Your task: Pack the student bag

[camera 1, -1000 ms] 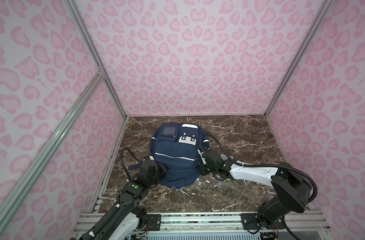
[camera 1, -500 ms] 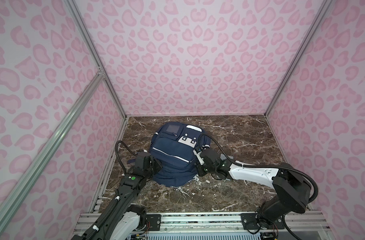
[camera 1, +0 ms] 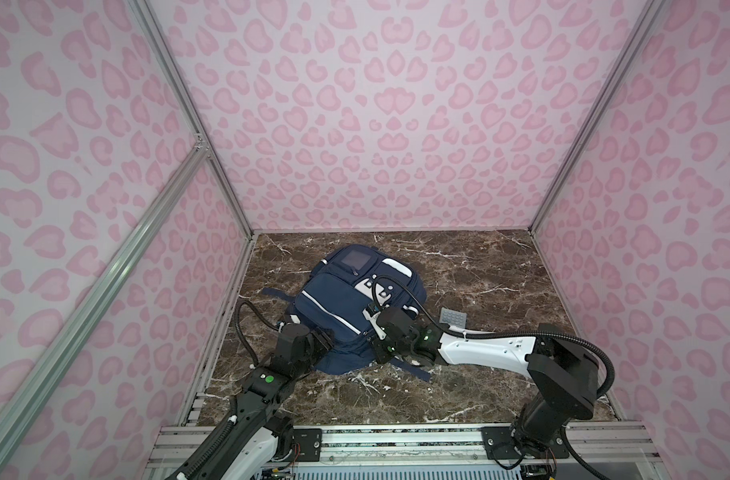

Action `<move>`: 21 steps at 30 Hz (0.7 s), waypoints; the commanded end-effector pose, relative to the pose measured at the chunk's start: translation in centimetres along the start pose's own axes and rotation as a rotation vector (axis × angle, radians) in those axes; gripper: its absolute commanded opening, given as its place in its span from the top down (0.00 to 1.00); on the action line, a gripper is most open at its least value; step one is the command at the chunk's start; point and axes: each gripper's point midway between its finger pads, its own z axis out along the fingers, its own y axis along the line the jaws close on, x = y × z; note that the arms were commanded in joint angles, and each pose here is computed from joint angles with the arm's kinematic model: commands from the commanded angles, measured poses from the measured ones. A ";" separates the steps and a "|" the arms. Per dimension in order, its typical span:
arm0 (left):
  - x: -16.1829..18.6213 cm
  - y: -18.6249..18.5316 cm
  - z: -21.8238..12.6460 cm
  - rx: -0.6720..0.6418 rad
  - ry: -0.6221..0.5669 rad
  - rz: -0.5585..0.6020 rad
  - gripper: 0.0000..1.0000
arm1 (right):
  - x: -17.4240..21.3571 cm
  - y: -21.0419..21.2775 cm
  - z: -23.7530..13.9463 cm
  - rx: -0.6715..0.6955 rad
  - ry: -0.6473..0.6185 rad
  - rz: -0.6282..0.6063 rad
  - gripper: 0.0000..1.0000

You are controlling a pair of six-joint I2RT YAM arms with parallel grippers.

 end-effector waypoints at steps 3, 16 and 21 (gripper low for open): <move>0.7 -1.7 1.5 0.070 0.031 -0.080 0.59 | -0.7 0.9 -0.2 -0.020 -0.029 -0.018 1.00; 0.0 -1.3 -0.3 0.009 0.038 0.028 0.97 | 1.0 -12.8 -2.4 0.356 0.023 0.058 1.00; 0.2 -0.1 -0.1 -0.021 0.052 0.050 0.97 | -0.8 -15.1 -3.1 0.403 0.001 0.073 1.00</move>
